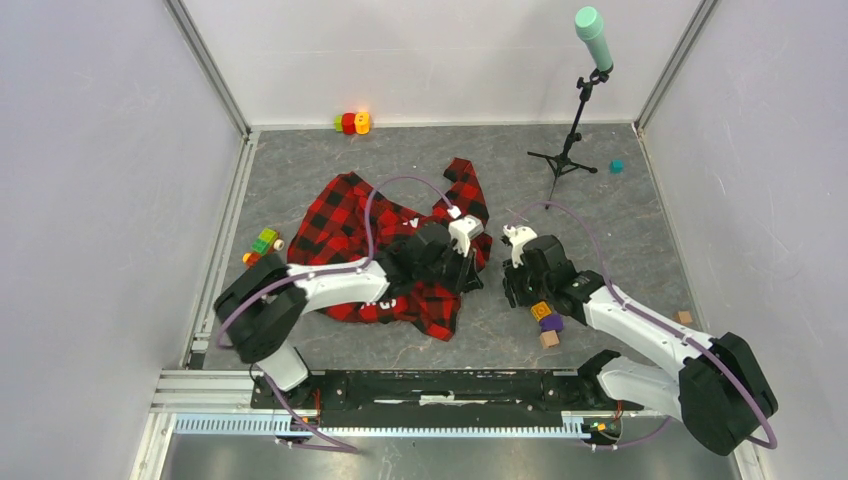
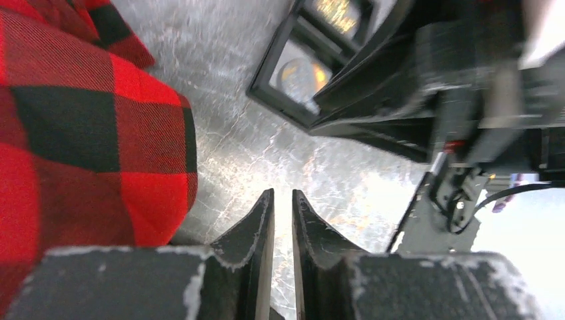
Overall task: Remove the brooch from the garment
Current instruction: Close the brooch box at the center of the board, then flatten out the clothes at the center of the board.
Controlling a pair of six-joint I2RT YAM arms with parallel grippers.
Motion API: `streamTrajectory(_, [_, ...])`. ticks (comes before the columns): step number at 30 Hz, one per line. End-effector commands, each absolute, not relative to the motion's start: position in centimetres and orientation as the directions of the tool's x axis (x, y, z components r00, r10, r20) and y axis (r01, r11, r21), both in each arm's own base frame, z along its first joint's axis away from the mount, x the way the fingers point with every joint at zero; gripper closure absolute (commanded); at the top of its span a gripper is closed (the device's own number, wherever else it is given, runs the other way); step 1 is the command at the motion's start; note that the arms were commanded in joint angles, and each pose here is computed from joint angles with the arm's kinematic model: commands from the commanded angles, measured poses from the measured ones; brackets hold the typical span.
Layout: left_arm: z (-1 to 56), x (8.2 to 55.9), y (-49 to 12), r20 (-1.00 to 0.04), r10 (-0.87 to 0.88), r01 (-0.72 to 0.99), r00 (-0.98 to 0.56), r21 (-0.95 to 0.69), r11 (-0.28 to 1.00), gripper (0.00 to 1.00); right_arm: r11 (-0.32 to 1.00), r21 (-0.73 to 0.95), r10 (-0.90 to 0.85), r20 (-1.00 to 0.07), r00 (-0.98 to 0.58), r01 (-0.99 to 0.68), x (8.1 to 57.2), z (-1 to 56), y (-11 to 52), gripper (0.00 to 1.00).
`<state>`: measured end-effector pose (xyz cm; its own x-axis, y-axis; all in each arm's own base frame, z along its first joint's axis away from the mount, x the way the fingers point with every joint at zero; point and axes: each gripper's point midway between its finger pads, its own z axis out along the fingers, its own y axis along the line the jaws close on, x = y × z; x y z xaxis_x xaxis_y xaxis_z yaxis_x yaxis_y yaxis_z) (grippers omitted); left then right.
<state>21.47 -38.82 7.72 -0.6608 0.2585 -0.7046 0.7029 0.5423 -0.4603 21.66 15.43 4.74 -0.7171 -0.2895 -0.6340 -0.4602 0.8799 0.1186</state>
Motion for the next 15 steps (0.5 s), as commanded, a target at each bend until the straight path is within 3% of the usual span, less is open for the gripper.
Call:
streamTrajectory(1, [11.5, 21.3, -36.8, -0.747, 0.210, 0.698, -0.631, -0.429, 0.573, 0.78, 0.820, 0.202, -0.285, -0.668, -0.688, -0.536, 22.0, 6.6, 18.2, 0.72])
streamTrajectory(6, [13.9, 21.4, -32.3, -0.766, 0.112, 0.624, -0.632, -0.418, 0.661, 0.67, 0.766, 0.244, -0.291, -0.694, -0.659, -0.595, 21.1, 7.1, 21.2, 0.60])
streamTrajectory(15, [13.2, 21.4, -22.0, -0.753, -0.065, 0.349, -0.655, -0.378, 0.858, 0.16, 0.727, 0.212, -0.193, -0.850, -0.491, -0.653, 25.3, 12.9, 24.9, 0.20])
